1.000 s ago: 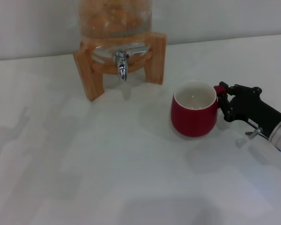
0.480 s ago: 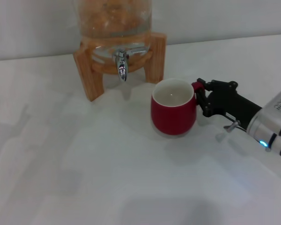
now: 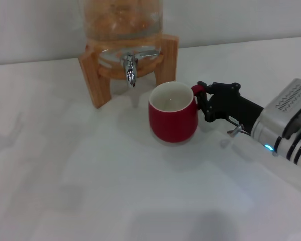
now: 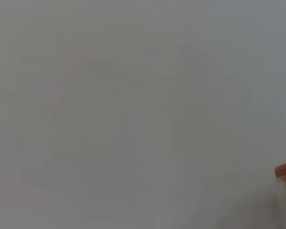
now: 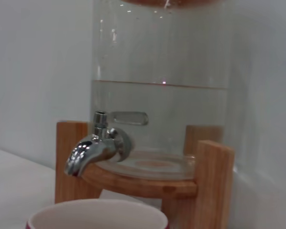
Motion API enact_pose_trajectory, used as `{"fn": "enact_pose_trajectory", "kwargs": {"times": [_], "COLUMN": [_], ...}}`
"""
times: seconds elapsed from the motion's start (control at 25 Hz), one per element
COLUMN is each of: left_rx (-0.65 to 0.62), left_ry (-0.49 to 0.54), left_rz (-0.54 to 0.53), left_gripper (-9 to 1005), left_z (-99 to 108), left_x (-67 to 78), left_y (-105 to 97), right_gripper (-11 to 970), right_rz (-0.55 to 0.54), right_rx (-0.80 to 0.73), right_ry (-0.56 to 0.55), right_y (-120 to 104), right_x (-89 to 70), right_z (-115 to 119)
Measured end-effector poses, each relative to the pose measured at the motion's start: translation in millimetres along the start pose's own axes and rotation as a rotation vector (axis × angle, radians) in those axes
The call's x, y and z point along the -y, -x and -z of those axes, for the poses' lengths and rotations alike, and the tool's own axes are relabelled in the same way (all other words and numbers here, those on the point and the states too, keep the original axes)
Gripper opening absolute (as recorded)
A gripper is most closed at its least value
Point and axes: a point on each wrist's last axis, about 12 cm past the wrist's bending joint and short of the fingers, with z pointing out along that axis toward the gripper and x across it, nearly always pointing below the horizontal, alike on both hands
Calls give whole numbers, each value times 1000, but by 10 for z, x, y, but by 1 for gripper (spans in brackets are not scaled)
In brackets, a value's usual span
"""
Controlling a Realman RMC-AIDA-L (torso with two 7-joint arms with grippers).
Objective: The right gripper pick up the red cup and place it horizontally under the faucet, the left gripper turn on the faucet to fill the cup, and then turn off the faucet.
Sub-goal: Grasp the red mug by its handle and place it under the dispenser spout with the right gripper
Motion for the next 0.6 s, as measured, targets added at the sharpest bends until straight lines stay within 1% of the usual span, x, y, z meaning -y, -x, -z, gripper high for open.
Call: {"fn": "enact_pose_trajectory", "kwargs": {"times": [0.16, 0.32, 0.6], "left_rx": [3, 3, 10], "left_ry": [34, 40, 40], "left_rz": [-2, -2, -9], "left_gripper": [845, 846, 846], "left_z": [46, 55, 51], "left_x": [-48, -55, -72], "left_y": [8, 8, 25], "right_gripper": [116, 116, 115], "right_rz": [3, 16, 29], "right_rx": [-7, -15, -17], "right_ry": [10, 32, 53], "right_y": [29, 75, 131], "right_x": [-27, -67, -105], "right_z": [-69, -172, -268]}}
